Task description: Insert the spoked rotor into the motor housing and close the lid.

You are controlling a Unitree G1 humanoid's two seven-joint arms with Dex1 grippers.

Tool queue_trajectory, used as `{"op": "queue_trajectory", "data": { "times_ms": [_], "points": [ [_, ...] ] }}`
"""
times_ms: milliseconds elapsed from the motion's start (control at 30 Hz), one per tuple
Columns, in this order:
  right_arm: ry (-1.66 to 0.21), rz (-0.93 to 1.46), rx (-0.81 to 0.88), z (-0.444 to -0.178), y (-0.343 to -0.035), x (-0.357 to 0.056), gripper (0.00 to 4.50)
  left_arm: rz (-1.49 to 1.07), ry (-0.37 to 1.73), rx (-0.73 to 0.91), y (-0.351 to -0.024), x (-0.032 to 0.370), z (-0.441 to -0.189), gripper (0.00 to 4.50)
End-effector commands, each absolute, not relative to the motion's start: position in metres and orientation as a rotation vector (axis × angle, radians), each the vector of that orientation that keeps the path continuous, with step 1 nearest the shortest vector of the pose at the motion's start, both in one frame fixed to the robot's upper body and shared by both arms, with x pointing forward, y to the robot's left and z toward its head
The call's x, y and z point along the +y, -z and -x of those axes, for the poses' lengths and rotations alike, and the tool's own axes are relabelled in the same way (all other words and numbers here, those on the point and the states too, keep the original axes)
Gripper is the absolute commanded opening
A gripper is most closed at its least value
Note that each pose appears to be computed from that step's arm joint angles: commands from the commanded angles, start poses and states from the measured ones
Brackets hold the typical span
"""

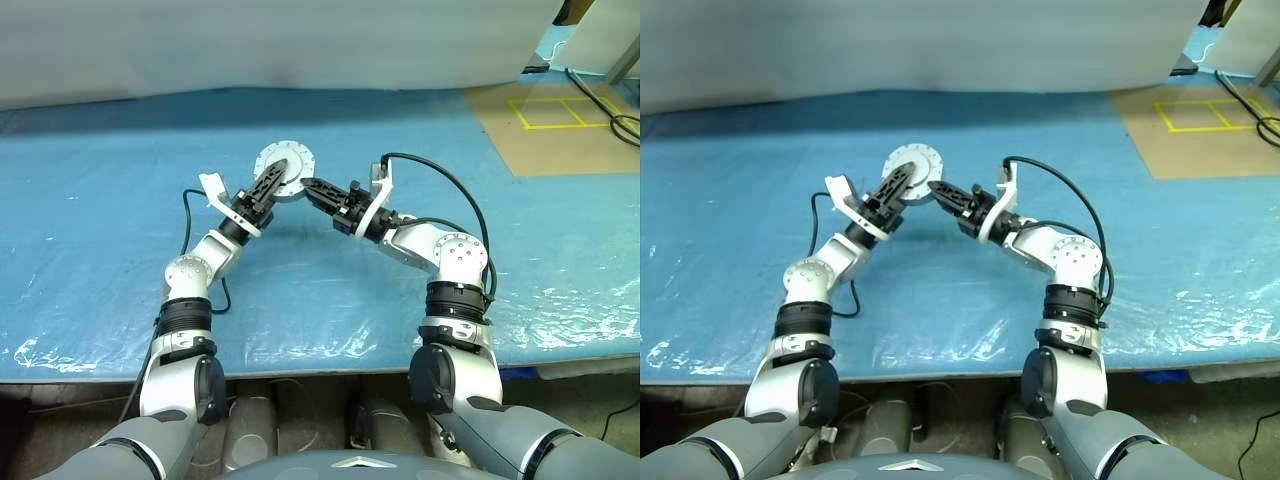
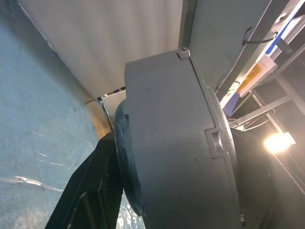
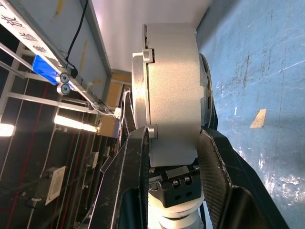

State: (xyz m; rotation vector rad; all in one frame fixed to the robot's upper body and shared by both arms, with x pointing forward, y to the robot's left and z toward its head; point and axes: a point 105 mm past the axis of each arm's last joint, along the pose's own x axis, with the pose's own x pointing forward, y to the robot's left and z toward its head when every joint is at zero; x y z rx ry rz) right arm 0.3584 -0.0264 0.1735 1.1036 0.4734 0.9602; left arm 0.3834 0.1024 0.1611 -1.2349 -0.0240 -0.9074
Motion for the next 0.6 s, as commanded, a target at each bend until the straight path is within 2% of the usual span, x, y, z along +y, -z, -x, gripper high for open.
{"op": "queue_trajectory", "data": {
  "times_ms": [33,200,333,467,600],
  "points": [
    [-1.114,-1.108,0.395,-0.347,-0.206,-0.014,1.12,1.174,0.933,-0.038,-0.174,0.098,-0.381,2.71],
    [-1.102,-1.099,0.404,-0.348,-0.203,-0.013,1.12,1.203,0.958,-0.071,-0.182,0.099,-0.378,2.69],
    [-1.096,-1.093,0.412,-0.348,-0.202,-0.012,1.12,1.147,0.877,-0.036,-0.174,0.097,-0.386,2.68],
    [-1.094,-1.084,0.412,-0.348,-0.201,-0.011,1.12,1.161,0.884,-0.026,-0.173,0.099,-0.386,2.68],
    [-1.126,-1.044,0.339,-0.345,-0.210,-0.012,1.12,1.171,0.890,-0.017,-0.172,0.099,-0.386,2.68]
  ]
}}
